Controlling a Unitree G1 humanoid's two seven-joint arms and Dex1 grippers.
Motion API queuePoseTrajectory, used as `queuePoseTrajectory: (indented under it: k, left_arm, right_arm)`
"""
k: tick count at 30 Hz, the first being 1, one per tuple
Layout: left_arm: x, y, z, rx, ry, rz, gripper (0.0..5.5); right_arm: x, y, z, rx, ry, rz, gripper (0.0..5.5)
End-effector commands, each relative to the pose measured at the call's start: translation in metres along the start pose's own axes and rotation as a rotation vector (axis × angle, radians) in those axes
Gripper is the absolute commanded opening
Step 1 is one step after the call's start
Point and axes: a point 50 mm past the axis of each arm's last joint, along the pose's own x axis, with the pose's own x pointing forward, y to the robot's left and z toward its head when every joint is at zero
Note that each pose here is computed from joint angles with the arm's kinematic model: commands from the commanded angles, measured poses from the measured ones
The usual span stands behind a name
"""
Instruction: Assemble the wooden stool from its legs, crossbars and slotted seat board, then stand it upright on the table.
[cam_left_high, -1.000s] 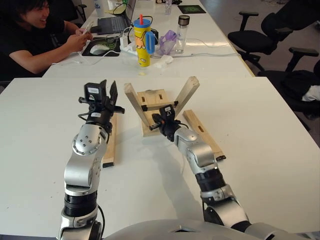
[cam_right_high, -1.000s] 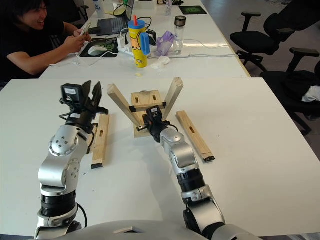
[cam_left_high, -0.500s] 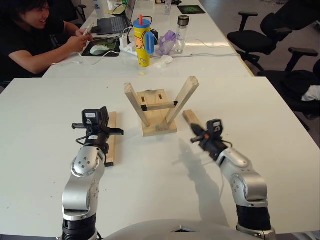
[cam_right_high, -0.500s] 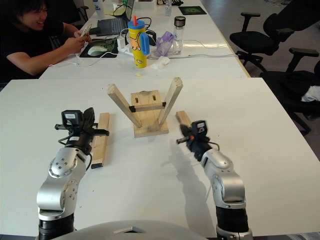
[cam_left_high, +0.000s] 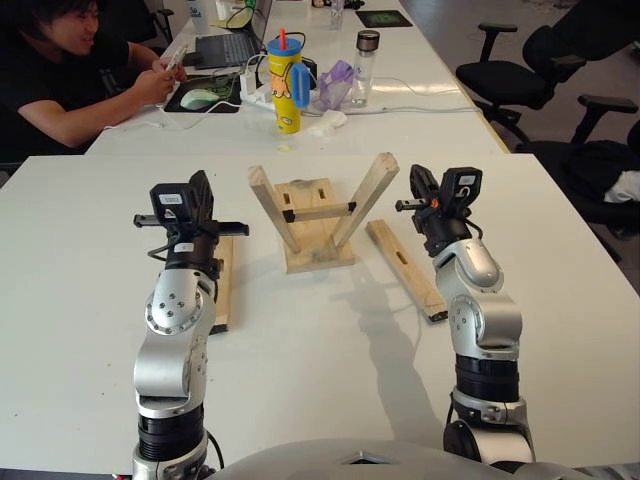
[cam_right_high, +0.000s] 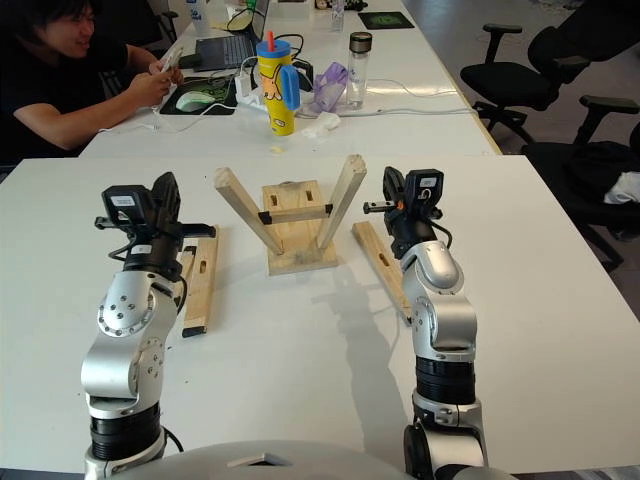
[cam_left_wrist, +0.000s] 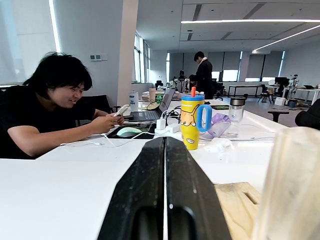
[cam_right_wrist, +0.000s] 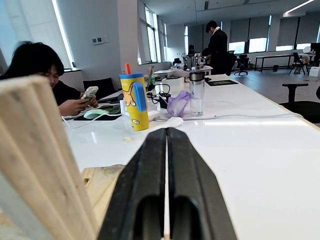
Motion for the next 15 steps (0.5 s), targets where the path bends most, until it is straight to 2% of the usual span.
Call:
queuePoseTrajectory:
  k: [1, 2, 4, 6, 8, 12, 15]
  left_arm:
    - [0.001, 0.01, 0.009, 0.033, -0.06, 0.073, 0.02]
    - [0.004, -0.004, 0.002, 0.006, -0.022, -0.016, 0.02]
    - [0.007, -0.048, -0.016, -0.046, 0.09, -0.285, 0.02]
    - [0.008, -0.067, -0.027, -0.088, 0.174, -0.387, 0.02]
    - [0.012, -0.064, -0.031, -0.069, 0.205, -0.368, 0.02]
    - [0.02, -0.017, -0.036, 0.031, 0.218, -0.144, 0.02]
    - [0.019, 0.002, -0.044, 0.076, 0.262, -0.084, 0.02]
  right_arm:
    - [0.002, -0.012, 0.007, -0.004, -0.017, -0.07, 0.0]
    - [0.005, 0.0, 0.006, 0.029, -0.014, 0.023, 0.0]
    - [0.002, 0.052, -0.002, 0.074, 0.056, 0.377, 0.0]
    - [-0.006, 0.084, -0.018, 0.119, 0.17, 0.559, 0.0]
    - [-0.011, 0.082, -0.029, 0.133, 0.229, 0.542, 0.0]
    - [-0.016, 0.053, -0.043, 0.094, 0.289, 0.42, 0.0]
    - [-0.018, 0.039, -0.057, 0.049, 0.364, 0.377, 0.0]
